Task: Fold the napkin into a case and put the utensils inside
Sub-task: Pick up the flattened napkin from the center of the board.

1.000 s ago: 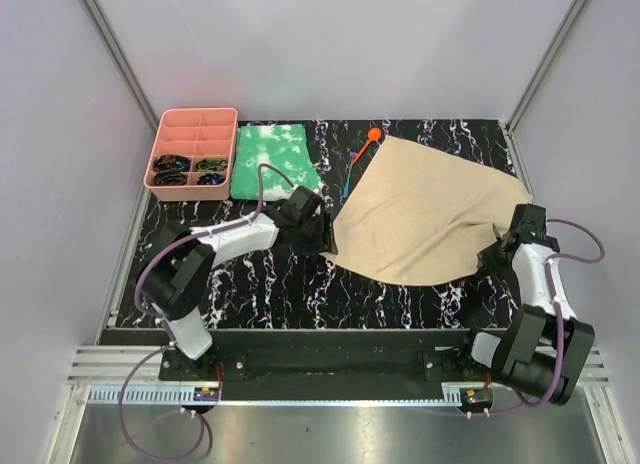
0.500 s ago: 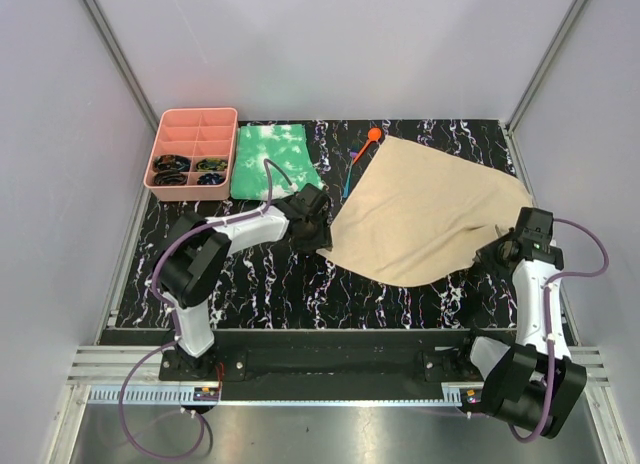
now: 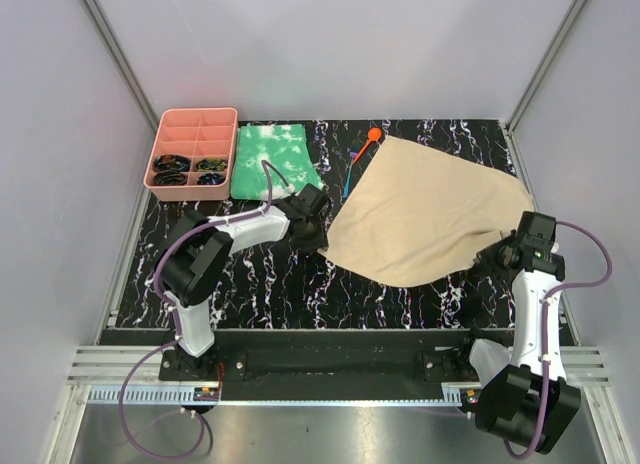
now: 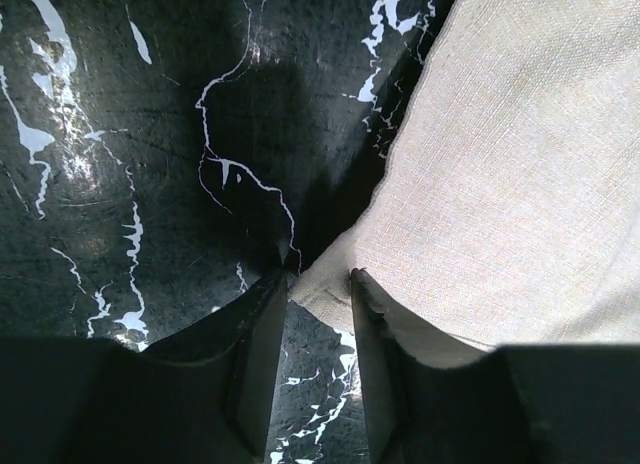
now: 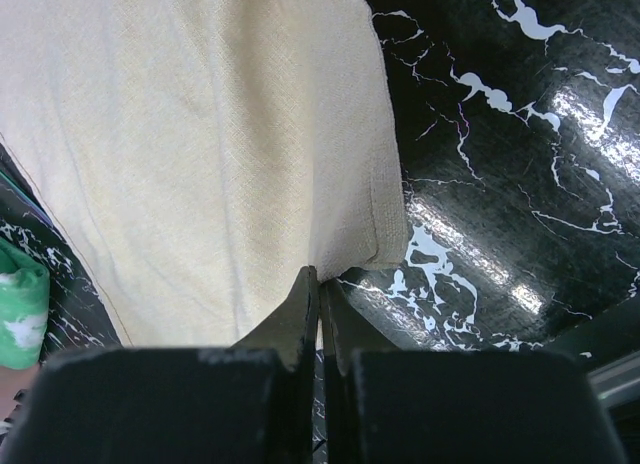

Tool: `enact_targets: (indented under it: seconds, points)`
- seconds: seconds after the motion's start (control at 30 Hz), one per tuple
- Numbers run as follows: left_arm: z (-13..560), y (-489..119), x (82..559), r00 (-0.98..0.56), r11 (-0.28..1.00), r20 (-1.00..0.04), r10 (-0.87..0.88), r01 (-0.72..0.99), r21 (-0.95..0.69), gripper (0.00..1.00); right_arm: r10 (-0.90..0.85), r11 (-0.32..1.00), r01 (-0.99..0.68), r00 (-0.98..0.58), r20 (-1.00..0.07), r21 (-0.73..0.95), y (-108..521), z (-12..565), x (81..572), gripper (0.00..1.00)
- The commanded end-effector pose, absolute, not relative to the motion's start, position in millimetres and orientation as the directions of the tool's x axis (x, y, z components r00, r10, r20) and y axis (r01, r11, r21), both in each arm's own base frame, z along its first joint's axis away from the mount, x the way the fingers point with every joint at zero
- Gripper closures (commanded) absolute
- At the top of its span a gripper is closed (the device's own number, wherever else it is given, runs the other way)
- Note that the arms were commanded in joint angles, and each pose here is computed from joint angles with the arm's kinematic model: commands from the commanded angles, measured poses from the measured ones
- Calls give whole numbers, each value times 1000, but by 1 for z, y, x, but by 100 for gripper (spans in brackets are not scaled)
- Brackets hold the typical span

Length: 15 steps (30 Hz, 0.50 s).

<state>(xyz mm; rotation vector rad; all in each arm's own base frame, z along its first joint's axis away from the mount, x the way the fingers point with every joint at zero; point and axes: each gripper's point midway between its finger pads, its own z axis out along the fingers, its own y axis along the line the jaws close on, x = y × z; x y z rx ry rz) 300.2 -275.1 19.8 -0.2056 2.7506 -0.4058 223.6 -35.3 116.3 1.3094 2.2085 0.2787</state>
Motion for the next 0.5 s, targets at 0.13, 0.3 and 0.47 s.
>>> enact_targets:
  seconds: [0.13,0.3,0.47]
  points:
    - [16,-270,312,-900,954,-393,-188,-73,-290,77,856,508,722,-366,-364,469,-31,130,222,100]
    - [63,-286,329,-859,933,-487,-157,32,-358,96,840,516,709,-311,-444,480,-42,154,225,100]
    - [120,-295,339,-801,902,-582,-143,136,-409,100,814,535,698,-277,-510,476,-52,179,227,100]
